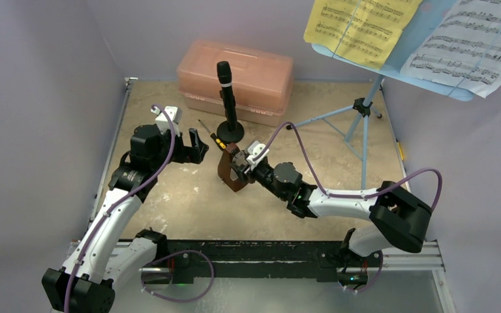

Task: Pack up the instrument practice props
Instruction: Close the cover of the metronome.

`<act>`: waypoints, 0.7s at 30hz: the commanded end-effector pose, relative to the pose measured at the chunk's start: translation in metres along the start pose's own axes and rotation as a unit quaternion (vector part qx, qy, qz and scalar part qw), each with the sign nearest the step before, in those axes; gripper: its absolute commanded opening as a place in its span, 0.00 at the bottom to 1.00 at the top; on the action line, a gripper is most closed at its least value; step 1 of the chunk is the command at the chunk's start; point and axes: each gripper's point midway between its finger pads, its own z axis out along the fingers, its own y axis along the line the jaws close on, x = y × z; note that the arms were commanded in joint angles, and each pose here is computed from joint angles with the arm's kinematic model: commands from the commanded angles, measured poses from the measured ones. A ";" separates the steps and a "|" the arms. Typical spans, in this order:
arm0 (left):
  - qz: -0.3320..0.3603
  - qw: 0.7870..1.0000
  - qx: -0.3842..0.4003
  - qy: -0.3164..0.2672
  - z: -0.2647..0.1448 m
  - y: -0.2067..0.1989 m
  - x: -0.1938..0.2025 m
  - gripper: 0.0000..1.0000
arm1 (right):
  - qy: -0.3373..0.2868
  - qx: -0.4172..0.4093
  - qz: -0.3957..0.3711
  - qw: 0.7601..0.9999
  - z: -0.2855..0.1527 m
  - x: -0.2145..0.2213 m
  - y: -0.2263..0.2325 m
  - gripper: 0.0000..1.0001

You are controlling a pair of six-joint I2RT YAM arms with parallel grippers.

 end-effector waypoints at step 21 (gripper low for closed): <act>0.002 0.999 0.021 -0.029 -0.003 -0.008 -0.017 0.98 | -0.003 -0.023 0.006 1.000 0.000 0.006 -0.004 0.06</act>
